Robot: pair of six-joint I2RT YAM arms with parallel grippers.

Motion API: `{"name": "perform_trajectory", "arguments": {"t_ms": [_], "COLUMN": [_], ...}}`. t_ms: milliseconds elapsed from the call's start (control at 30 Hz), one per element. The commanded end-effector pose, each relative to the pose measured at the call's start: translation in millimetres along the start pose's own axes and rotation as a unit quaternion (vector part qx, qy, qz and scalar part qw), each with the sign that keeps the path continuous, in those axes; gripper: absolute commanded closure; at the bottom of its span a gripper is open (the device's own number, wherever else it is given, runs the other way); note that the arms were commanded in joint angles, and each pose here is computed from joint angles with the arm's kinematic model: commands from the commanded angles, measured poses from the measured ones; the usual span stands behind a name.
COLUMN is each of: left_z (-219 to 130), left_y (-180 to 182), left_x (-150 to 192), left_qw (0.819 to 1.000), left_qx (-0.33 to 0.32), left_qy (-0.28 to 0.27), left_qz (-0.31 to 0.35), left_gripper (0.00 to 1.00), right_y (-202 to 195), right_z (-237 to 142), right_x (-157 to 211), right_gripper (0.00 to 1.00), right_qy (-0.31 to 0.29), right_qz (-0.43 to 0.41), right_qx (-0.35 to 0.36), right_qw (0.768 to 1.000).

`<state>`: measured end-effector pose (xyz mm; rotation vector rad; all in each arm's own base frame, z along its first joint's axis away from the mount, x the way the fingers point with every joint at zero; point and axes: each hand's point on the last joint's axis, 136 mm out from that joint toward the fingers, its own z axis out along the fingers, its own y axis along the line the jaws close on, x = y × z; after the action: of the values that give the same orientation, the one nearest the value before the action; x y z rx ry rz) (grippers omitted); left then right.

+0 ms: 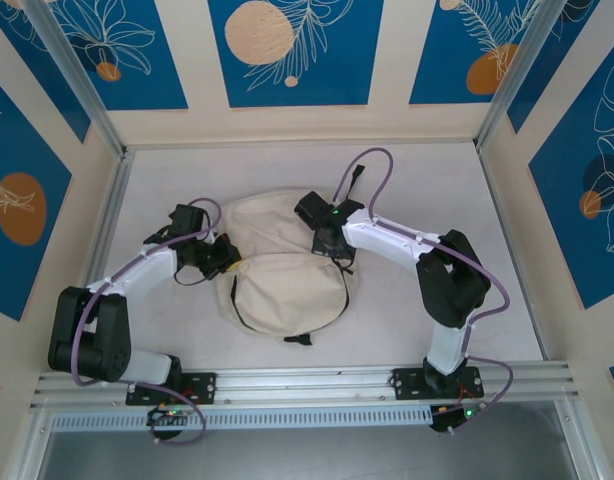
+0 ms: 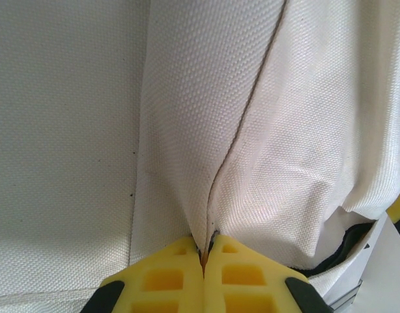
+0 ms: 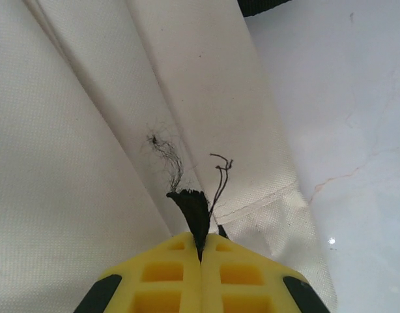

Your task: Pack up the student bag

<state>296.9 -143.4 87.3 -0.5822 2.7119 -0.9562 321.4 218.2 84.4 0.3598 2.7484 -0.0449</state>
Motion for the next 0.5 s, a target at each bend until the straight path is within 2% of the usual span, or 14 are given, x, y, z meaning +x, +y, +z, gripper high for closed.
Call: {"name": "perform_trajectory", "arguments": {"t_ms": [0, 167, 233, 300, 467], "left_z": [-7.5, 4.9, 11.4, 18.1, 33.0], "left_y": [8.5, -18.7, -40.5, -54.3, -67.3], "left_x": [-11.8, -19.7, -18.3, -15.9, -30.2], "left_qw": [1.000, 0.999, 0.997, 0.996, 0.996], "left_qx": [-0.021, 0.035, 0.063, 0.066, 0.049], "left_qy": [-0.019, -0.005, 0.016, 0.035, 0.037], "left_qz": [0.002, 0.005, 0.032, 0.048, 0.061], "left_gripper": [1.00, 1.00, 1.00, 1.00, 0.97], "right_y": [-21.0, -10.7, -10.4, -9.4, -12.2], "right_z": [4.6, 14.2, 22.6, 29.0, 38.2], "right_x": [-6.8, -34.7, -51.0, -69.3, -101.3], "right_gripper": [1.00, 1.00, 1.00, 1.00, 1.00], "right_qy": [0.003, 0.001, 0.000, -0.003, -0.011], "right_qz": [0.008, 0.004, 0.008, 0.012, 0.024], "right_qx": [0.018, -0.029, -0.038, -0.048, -0.062], "right_qw": [1.000, 1.000, 0.999, 0.999, 0.998]}}
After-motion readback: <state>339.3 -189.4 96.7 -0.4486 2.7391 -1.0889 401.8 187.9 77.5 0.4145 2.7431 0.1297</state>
